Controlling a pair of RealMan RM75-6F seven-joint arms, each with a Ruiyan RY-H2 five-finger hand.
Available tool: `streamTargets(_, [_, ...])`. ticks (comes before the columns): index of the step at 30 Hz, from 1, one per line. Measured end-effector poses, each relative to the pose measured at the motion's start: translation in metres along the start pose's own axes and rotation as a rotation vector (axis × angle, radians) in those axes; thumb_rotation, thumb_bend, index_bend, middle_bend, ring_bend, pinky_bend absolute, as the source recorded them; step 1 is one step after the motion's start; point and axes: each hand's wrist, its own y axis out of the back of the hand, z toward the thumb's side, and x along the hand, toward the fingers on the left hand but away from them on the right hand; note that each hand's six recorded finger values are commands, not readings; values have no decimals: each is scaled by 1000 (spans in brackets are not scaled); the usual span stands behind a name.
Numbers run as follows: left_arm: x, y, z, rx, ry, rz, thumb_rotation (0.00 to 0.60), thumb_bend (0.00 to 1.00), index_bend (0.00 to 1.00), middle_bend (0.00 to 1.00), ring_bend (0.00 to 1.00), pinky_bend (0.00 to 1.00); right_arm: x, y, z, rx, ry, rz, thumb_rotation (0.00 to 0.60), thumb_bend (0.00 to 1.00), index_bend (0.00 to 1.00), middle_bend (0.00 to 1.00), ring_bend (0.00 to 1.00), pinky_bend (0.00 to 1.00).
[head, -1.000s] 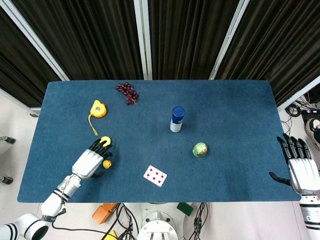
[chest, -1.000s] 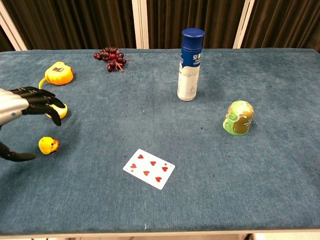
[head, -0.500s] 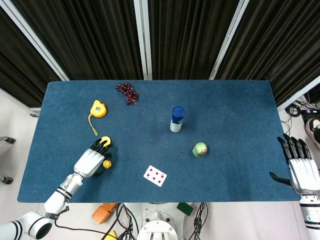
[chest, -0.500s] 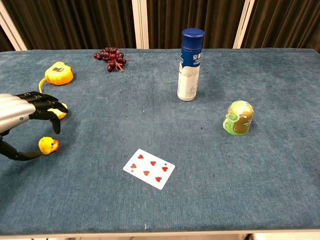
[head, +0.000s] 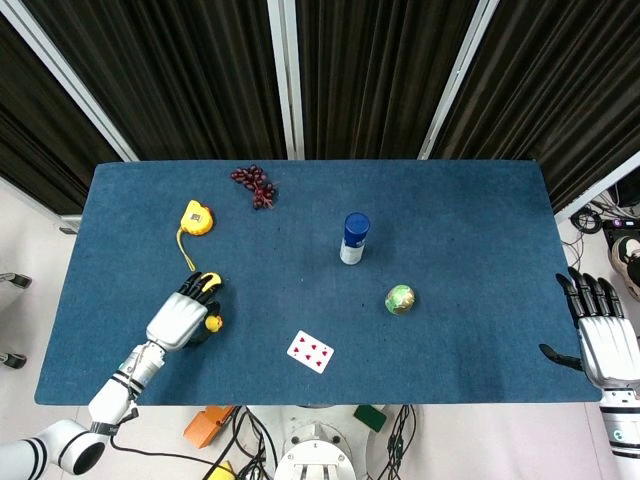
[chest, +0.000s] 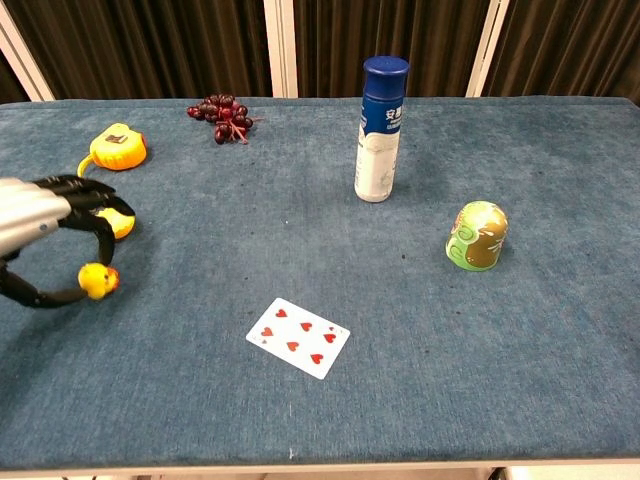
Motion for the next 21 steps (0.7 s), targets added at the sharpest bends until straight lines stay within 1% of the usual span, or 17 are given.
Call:
streamTargets(6, [7, 28, -15, -21, 42, 58, 600, 384, 531, 136, 45, 0, 0, 1, 1, 0, 5, -4, 600, 101, 0, 49, 0, 85])
streamTargets(9, [18, 39, -23, -45, 71, 71, 600, 383, 531, 136, 45, 0, -1, 1, 2, -1, 8, -5, 600, 101, 0, 50, 0, 85])
streamTargets(11, [26, 43, -27, -59, 85, 68, 600, 383, 531, 136, 44, 0, 0, 1, 2, -2, 7, -5, 600, 102, 0, 50, 0, 85])
streamTargets(15, [42, 44, -32, -67, 106, 38, 600, 382, 531, 136, 40, 0, 0, 0, 1, -5, 5, -4, 600, 101, 0, 49, 0, 84])
streamTargets(21, [60, 36, -37, -71, 140, -9, 600, 381, 531, 136, 39, 0, 2, 0, -2, -7, -2, -4, 600, 101, 0, 50, 0, 85])
